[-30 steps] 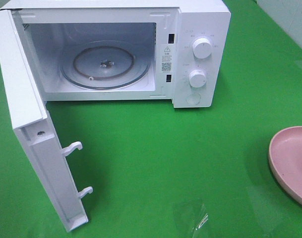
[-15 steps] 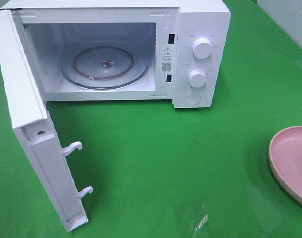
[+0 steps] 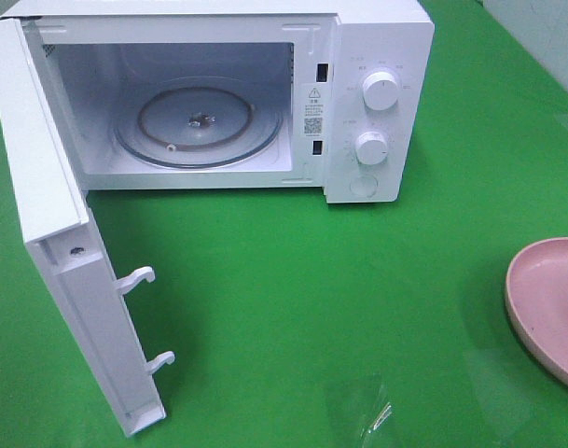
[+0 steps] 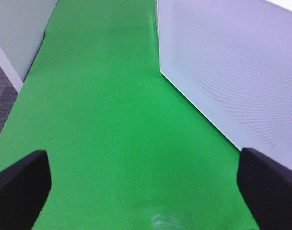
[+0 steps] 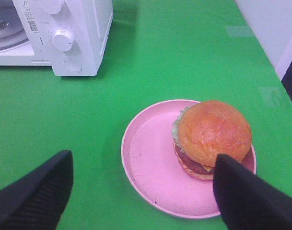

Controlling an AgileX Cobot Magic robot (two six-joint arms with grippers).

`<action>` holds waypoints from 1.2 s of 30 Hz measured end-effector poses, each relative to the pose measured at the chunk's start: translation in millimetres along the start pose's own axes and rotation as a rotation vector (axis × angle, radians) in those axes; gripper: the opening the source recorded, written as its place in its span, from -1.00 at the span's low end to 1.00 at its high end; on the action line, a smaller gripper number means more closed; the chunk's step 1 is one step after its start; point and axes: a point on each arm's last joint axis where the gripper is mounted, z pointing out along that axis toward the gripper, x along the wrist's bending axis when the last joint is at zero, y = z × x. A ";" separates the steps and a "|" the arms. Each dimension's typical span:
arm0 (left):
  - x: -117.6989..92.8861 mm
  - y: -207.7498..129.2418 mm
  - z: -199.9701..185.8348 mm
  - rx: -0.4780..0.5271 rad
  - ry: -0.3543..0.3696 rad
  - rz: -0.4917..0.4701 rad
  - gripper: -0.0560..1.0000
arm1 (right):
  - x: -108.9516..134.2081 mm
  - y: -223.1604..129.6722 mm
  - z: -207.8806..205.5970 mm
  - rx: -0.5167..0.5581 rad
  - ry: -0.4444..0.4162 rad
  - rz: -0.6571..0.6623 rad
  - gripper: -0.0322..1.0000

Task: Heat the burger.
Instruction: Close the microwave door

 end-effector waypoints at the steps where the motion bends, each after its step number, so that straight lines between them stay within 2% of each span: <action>1: 0.0 0.0 0.0 0.000 0.000 0.000 0.95 | 0.0 0.2 0.0 -0.002 0.000 0.000 0.54; 36: 0.2 0.0 0.0 0.000 0.002 0.001 0.95 | 0.0 0.2 0.0 -0.002 0.000 0.000 0.54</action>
